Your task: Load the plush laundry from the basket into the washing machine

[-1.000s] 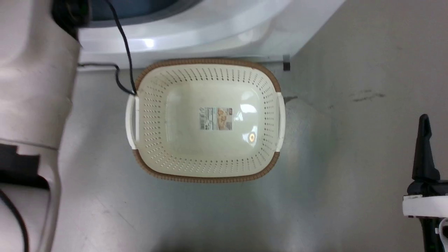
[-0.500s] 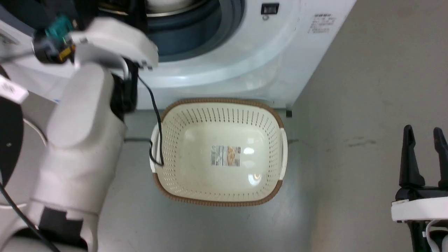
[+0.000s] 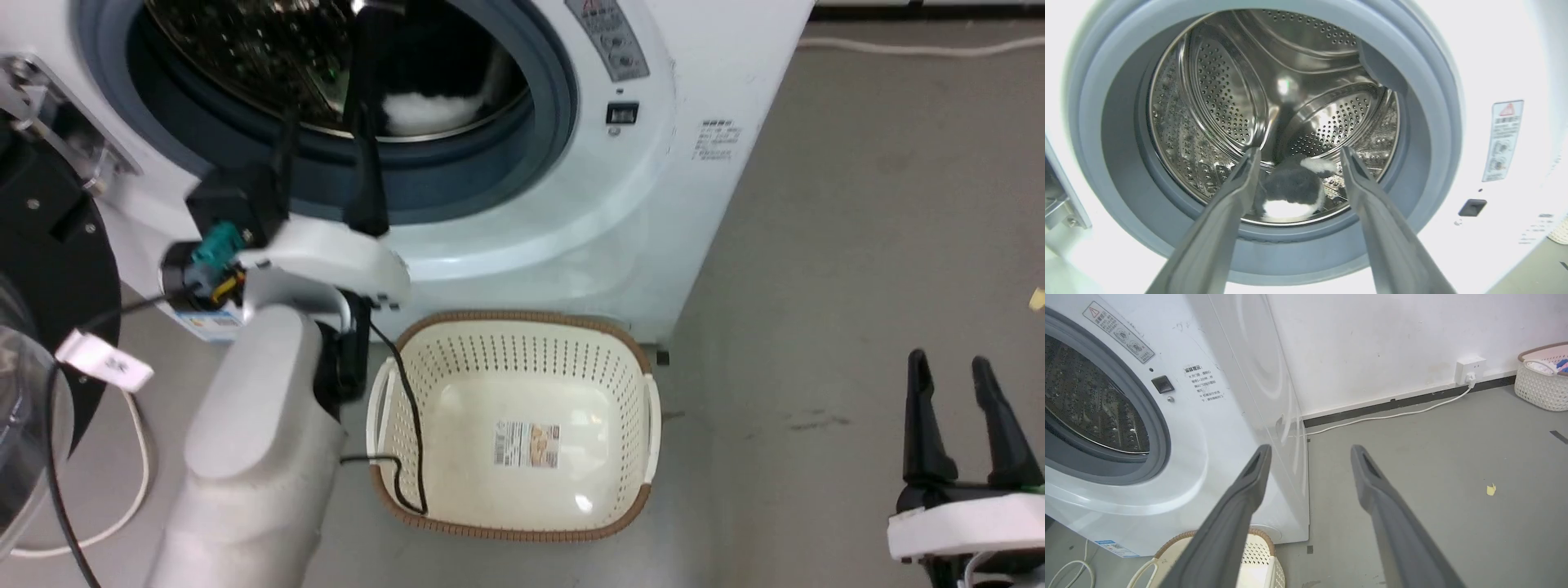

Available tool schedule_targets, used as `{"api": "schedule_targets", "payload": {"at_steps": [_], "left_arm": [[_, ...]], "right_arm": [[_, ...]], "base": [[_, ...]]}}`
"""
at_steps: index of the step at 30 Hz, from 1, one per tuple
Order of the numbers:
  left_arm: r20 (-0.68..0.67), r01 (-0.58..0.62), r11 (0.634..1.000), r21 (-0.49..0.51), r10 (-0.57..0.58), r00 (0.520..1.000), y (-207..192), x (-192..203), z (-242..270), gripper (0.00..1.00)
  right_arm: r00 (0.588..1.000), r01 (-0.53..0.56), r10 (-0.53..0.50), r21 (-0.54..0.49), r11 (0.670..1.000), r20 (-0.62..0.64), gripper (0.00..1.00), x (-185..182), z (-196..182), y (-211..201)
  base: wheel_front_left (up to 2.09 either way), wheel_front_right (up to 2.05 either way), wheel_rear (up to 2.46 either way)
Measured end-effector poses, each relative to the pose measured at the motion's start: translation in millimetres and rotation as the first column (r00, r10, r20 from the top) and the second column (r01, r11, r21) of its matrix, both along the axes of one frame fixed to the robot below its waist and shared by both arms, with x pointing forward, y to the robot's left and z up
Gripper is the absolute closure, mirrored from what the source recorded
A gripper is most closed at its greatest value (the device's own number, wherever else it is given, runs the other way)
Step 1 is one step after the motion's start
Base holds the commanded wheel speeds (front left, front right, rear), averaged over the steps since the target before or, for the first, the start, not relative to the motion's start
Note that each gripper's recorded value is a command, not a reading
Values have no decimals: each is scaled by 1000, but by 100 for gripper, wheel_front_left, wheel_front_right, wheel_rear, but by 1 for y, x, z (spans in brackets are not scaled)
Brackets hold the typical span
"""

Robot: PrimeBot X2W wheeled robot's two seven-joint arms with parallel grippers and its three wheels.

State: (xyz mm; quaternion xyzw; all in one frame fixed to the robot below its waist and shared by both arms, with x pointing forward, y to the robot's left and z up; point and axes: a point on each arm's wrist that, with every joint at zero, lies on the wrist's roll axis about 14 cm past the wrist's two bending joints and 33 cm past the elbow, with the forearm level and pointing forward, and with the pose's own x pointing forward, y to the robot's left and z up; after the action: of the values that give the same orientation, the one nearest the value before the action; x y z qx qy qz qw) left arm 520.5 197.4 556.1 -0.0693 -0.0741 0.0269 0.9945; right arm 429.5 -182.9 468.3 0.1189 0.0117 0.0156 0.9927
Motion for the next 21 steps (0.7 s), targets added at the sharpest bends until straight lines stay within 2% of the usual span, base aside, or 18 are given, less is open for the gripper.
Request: {"api": "schedule_targets", "payload": {"at_steps": [21], "left_arm": [[48, 45, 999, -18, -44, 998, -12, -92, 9, 0]], "right_arm": [[996, -1, -3, 51, 999, 85, 0, -50, 33, 2]], "base": [[0, 0, 0]]}}
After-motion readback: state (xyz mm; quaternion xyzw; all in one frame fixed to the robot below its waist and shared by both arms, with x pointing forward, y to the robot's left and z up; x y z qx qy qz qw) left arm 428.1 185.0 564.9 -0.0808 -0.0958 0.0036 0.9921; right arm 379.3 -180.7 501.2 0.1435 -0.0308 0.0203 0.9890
